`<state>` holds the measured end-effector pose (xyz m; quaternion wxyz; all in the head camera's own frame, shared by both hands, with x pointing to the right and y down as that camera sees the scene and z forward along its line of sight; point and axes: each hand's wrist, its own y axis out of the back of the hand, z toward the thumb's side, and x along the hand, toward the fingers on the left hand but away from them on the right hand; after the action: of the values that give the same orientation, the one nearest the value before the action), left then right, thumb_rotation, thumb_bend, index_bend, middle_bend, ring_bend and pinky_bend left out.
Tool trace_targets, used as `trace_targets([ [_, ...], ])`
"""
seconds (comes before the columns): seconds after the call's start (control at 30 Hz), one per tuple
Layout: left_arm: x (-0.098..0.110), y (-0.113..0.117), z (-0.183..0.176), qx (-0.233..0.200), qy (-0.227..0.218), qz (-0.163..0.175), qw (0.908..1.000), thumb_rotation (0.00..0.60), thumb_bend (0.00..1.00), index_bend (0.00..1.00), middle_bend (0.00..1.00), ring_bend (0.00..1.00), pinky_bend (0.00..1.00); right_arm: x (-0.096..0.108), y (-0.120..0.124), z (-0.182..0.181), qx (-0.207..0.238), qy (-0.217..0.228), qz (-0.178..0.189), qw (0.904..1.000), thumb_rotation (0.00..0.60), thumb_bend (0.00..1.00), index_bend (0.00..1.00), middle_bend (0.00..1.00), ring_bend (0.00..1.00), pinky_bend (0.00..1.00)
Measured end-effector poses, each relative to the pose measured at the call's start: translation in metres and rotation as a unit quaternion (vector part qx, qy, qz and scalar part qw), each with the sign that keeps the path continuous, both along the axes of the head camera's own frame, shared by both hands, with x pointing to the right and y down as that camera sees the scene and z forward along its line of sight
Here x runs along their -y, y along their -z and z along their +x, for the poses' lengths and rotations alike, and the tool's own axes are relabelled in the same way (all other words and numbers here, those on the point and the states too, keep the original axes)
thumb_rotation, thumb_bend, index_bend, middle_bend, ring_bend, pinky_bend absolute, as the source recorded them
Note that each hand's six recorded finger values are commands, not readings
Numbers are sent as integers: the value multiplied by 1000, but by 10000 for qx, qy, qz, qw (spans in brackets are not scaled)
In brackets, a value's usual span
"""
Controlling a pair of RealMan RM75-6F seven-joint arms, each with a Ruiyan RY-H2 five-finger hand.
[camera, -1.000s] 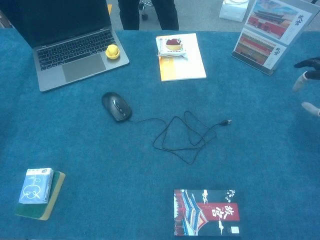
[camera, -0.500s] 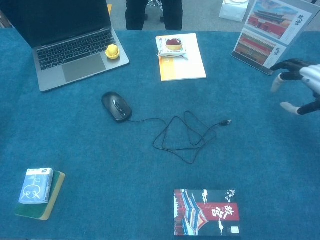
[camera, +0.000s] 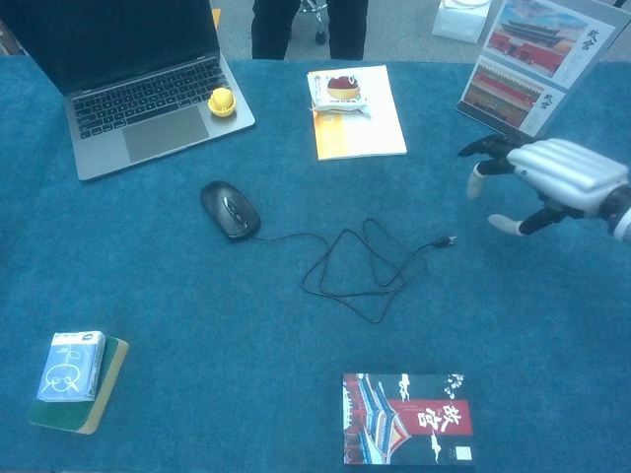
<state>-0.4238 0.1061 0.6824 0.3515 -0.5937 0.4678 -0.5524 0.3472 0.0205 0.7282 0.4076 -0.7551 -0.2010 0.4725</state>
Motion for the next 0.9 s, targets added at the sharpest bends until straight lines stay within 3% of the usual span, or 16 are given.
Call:
trace_targets([
  [0.43,-3,-4,-5,-62,73,-51,9999,600,0,448,411,438,556,-8,-21,-17,-205,353,-295,9987,600,320,410,116,0,84],
  [0.9,-7,-8,-11,-90,143,-141,9998,600,0,448,412,438,556,-7,-35,-26,-418,517,-130,9977,600,322,410,77,0,52],
])
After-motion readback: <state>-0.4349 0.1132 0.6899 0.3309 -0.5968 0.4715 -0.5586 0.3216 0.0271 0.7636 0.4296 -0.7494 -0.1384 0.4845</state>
